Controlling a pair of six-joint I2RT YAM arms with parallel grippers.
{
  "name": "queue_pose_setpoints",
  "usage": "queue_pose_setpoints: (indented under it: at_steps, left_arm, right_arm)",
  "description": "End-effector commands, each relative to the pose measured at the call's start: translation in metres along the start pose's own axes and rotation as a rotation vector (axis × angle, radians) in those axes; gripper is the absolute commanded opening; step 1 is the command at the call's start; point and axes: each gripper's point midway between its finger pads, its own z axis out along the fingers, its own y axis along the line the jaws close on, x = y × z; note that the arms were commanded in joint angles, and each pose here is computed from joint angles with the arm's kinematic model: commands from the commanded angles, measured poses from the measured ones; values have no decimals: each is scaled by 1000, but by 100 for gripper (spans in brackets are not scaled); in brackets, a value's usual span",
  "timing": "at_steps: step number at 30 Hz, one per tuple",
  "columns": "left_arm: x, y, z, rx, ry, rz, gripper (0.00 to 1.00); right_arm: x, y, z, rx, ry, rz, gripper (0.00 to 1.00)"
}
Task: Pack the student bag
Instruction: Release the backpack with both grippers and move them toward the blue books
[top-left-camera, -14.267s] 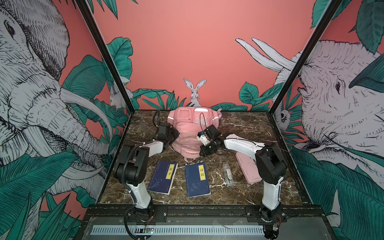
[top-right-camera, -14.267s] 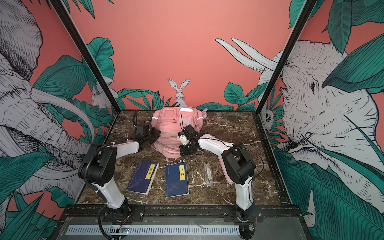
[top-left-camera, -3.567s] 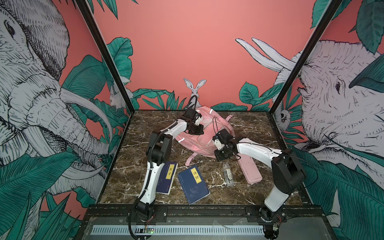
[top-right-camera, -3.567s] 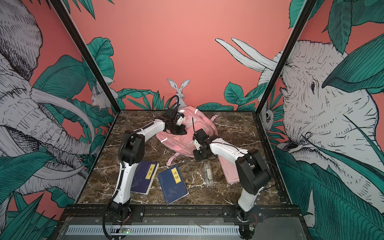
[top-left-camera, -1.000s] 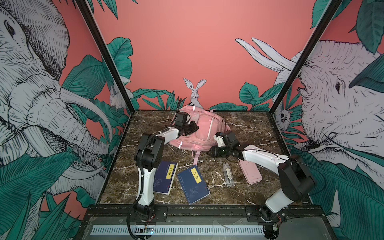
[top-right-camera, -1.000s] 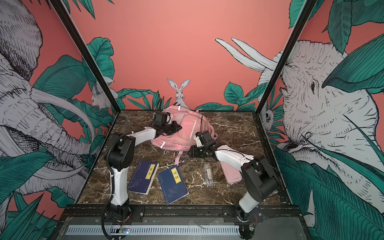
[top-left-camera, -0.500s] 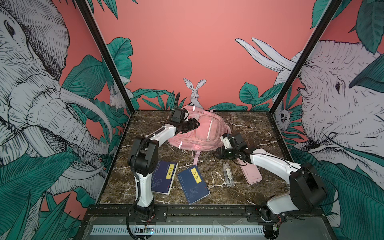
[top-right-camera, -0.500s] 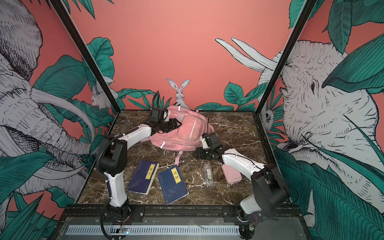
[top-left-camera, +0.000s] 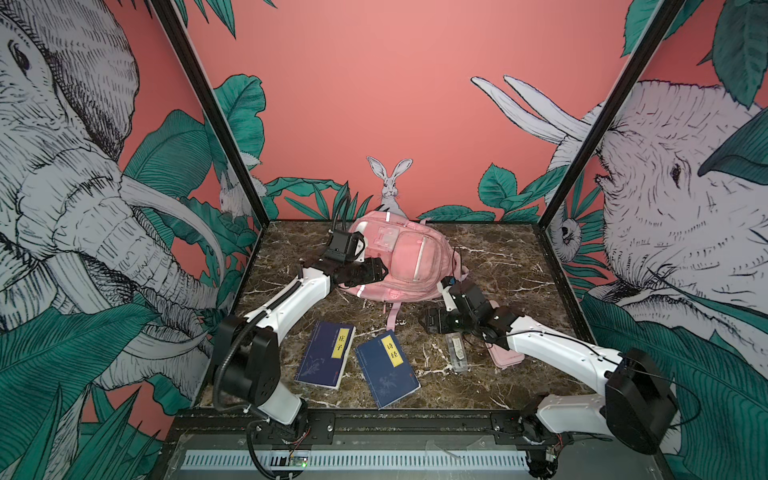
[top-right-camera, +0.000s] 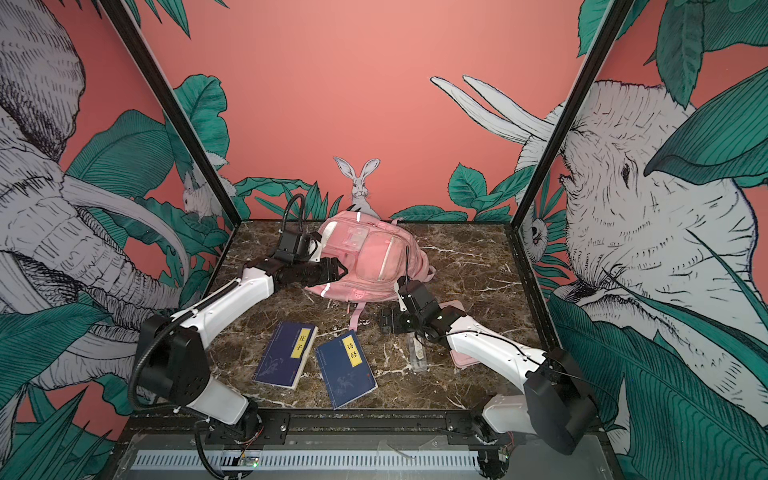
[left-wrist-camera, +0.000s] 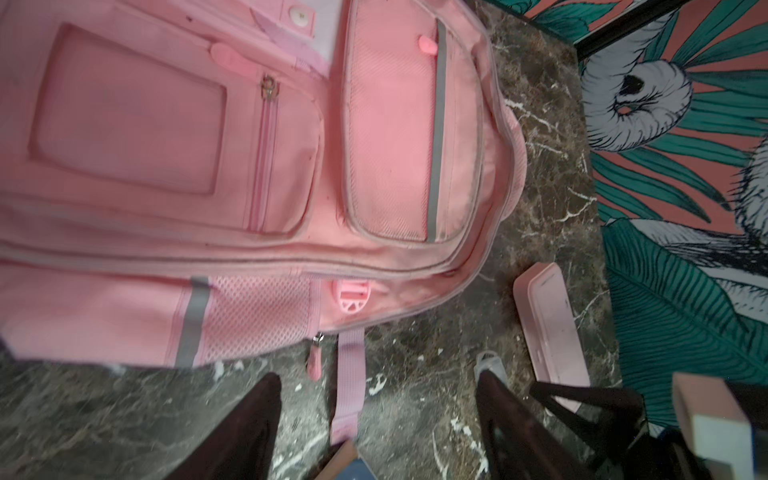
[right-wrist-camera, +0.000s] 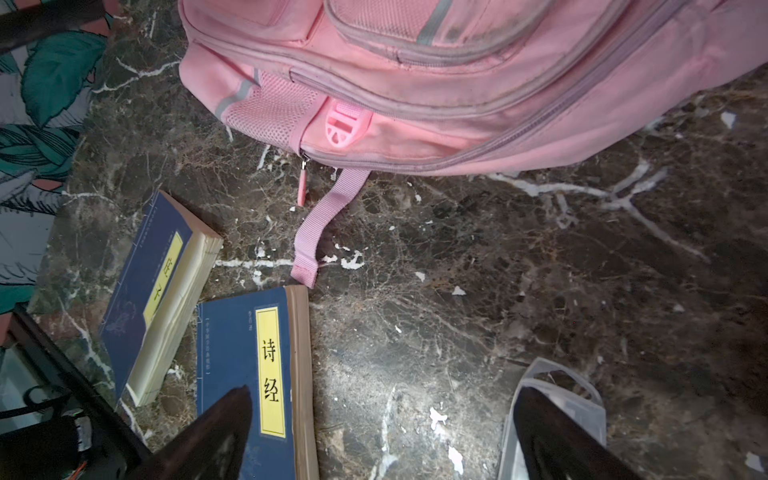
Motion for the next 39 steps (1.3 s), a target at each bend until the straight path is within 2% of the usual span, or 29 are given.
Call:
queue_pose_setpoints:
  at_steps: [1, 6, 15, 28, 39]
  left_arm:
    - [35, 15, -19, -78, 38, 2, 75]
    - [70, 23, -34, -105, 61, -19, 75]
    - [114, 28, -46, -107, 117, -78, 75]
    - [199, 51, -43, -170, 254, -174, 76]
    - [245, 65, -31, -160, 370, -240, 72]
  right_arm:
    - [-5, -17, 3, 86, -50, 19, 98]
    - [-5, -15, 2, 89, -74, -4, 98]
    - [11, -2, 13, 64, 26, -52, 98]
    - [38, 31, 45, 35, 146, -174, 98]
    - [76, 44, 70, 3, 233, -176, 95]
